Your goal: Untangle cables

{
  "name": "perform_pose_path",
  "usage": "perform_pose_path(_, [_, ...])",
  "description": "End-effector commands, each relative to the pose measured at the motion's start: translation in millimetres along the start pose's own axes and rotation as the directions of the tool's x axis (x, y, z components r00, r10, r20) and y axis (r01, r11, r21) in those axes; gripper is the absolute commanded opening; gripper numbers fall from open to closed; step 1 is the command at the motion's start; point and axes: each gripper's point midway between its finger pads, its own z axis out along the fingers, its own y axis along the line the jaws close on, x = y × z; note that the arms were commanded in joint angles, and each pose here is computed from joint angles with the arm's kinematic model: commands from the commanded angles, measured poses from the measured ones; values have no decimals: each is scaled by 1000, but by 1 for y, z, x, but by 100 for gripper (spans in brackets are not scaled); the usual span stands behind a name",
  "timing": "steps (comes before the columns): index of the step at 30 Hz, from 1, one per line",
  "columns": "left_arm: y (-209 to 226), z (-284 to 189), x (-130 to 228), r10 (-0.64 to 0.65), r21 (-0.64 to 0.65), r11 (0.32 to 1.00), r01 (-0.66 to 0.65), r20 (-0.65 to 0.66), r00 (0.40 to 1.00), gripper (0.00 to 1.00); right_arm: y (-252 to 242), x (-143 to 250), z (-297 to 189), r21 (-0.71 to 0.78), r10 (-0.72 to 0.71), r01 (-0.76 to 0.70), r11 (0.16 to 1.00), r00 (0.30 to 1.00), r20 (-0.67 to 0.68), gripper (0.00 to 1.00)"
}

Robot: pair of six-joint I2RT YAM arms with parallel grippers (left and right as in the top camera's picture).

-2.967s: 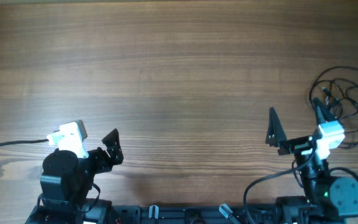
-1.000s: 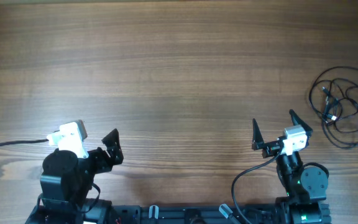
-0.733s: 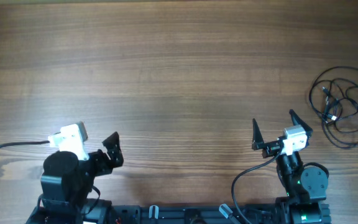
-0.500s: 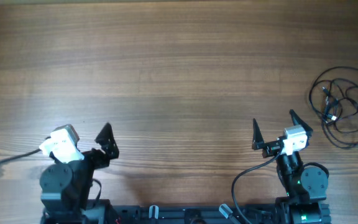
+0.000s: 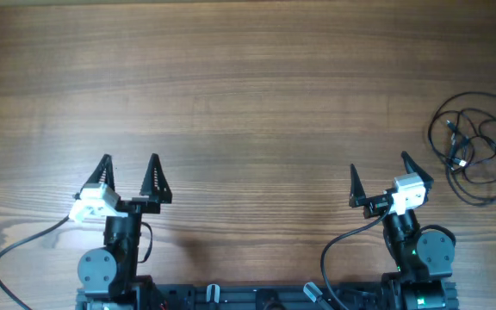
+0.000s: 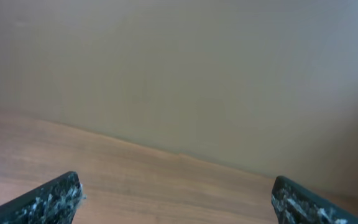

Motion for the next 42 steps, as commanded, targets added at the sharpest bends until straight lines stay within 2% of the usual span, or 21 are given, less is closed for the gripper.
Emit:
perform_pose_path(1, [2,-1,28,107,25,994,-105,-81,991,100,-2,-2,-1,11,-10,10,1000,1000,11,100])
perform_pose_path(7, [12,-8,69,118,11,993,-119,-252,960,100,-2,-2,-1,11,-11,11,1000,1000,11,100])
perform_pose_path(42, [11,-8,69,96,12,995,-97,-250,963,100,-2,-2,-1,11,-10,10,1000,1000,11,100])
